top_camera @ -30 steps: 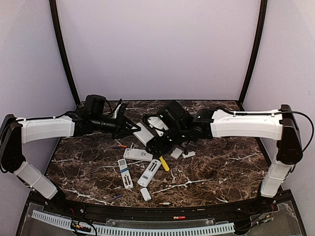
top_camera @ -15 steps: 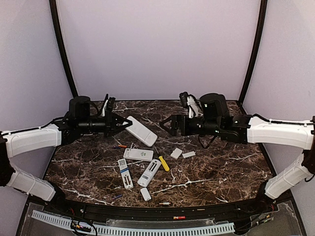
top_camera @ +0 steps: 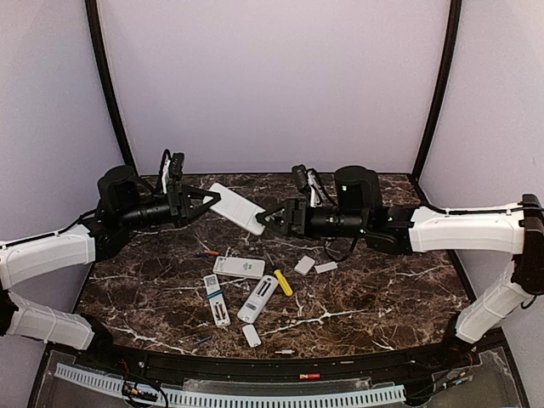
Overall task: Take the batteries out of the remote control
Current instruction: Remove the battery cover from the remote control.
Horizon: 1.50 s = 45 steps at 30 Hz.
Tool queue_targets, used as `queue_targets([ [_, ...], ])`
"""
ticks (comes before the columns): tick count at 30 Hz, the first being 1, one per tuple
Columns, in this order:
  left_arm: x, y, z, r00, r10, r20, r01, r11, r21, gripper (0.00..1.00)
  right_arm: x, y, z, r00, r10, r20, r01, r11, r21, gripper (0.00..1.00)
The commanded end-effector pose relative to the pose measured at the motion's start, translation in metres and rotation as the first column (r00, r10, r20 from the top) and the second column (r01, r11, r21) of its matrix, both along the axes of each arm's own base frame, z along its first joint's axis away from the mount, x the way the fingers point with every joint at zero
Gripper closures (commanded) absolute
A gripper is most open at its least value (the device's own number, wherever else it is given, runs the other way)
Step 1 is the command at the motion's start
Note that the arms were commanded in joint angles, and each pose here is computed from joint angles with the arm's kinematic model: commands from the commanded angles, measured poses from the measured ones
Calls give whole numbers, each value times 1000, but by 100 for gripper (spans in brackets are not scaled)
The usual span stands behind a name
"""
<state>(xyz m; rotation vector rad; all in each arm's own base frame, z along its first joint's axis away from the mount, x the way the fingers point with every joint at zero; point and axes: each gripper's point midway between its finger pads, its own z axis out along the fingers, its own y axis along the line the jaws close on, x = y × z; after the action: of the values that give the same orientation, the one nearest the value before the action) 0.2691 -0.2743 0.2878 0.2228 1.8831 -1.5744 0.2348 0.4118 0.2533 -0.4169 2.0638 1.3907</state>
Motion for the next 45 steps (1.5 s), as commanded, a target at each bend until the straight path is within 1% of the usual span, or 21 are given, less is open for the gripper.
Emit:
queue_targets([
  [1, -6, 4, 19, 998, 2, 67, 1, 999, -44, 100, -11, 17, 18, 997, 75, 20, -76, 996, 55, 31],
  [5, -7, 4, 19, 998, -4, 69, 7, 999, -45, 100, -11, 19, 14, 997, 79, 2, -79, 995, 60, 37],
  [15, -9, 3, 22, 997, -15, 77, 20, 998, -53, 100, -8, 23, 5, 997, 71, -32, -70, 997, 46, 46],
  [21, -11, 3, 24, 996, -26, 81, 30, 998, -56, 100, -6, 25, -1, 996, 68, -53, -65, 997, 44, 60],
  [26, -11, 3, 26, 996, -30, 81, 35, 998, -61, 100, -4, 24, -3, 995, 64, -71, -60, 997, 49, 62],
  [30, -11, 3, 27, 996, -26, 86, 32, 998, -60, 100, -2, 21, -7, 995, 53, -89, -50, 998, 41, 66],
  [43, -8, 6, 27, 996, -3, 91, 8, 999, -49, 100, -1, 10, -16, 990, 35, -135, -30, 999, 36, 69],
  [45, -8, 6, 28, 996, -2, 92, 6, 999, -48, 100, -1, 10, -16, 990, 35, -137, -30, 999, 35, 71],
])
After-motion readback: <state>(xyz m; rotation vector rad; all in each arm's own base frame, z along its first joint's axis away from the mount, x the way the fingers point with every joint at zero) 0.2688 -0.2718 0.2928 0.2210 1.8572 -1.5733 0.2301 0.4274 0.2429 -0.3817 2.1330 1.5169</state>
